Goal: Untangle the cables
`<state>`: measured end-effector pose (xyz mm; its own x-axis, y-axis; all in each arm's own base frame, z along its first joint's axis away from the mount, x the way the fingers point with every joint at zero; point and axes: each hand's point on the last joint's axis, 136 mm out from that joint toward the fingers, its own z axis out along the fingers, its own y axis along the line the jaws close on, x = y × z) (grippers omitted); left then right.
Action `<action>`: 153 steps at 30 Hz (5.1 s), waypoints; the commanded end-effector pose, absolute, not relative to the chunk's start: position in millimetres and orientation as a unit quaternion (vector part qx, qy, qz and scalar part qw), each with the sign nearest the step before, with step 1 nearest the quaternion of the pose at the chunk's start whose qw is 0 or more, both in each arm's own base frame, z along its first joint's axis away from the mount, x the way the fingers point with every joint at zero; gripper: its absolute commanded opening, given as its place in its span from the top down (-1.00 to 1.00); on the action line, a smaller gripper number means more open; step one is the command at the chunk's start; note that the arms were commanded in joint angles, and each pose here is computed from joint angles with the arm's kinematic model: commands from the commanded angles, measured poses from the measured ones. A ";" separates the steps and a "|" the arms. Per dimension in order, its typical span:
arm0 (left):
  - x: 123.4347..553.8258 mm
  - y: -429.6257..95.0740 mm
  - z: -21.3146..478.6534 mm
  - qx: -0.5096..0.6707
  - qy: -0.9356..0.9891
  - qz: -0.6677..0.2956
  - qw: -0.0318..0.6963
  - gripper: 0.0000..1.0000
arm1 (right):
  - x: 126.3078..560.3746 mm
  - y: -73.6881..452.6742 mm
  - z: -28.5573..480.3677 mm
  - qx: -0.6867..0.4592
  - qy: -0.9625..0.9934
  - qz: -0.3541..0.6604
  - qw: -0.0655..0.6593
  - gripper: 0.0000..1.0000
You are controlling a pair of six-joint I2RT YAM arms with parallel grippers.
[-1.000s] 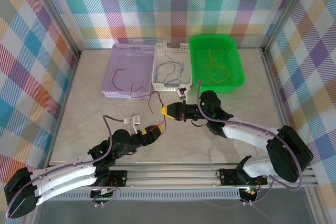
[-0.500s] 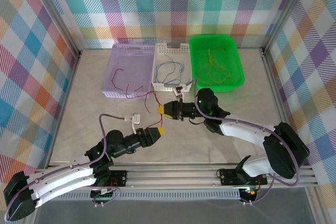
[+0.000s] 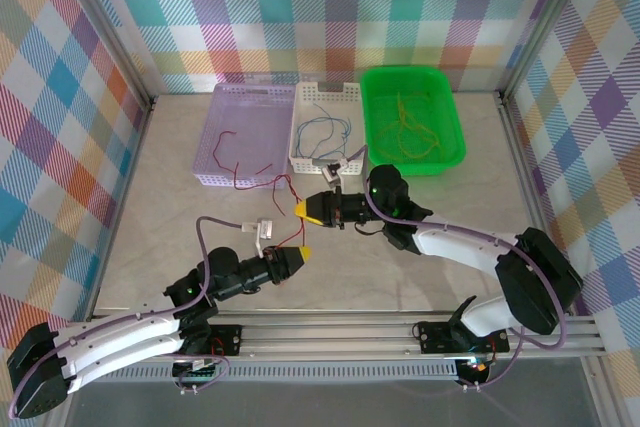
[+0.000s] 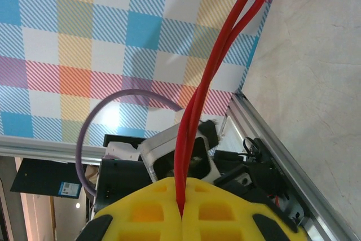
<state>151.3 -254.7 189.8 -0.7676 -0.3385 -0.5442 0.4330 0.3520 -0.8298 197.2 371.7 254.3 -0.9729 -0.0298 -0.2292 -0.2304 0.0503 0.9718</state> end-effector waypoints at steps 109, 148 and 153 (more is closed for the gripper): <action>443.9 -98.6 321.8 -0.106 0.848 -0.160 0.493 1.00 | 185.0 149.1 282.1 0.011 0.763 0.568 0.309 1.00; 522.2 -103.8 72.9 -0.183 0.935 -0.078 0.294 0.98 | 159.5 158.4 307.9 -0.036 0.744 0.586 0.318 1.00; 526.0 -107.4 66.9 -0.181 0.937 -0.084 0.288 0.78 | 159.7 158.7 304.6 -0.034 0.745 0.586 0.315 1.00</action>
<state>524.3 -114.1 70.1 -0.7629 -0.3739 -0.5274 -0.2683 0.9253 -0.2680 165.5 156.3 303.4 -0.7969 0.3352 -0.5026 -0.4039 0.3231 0.8558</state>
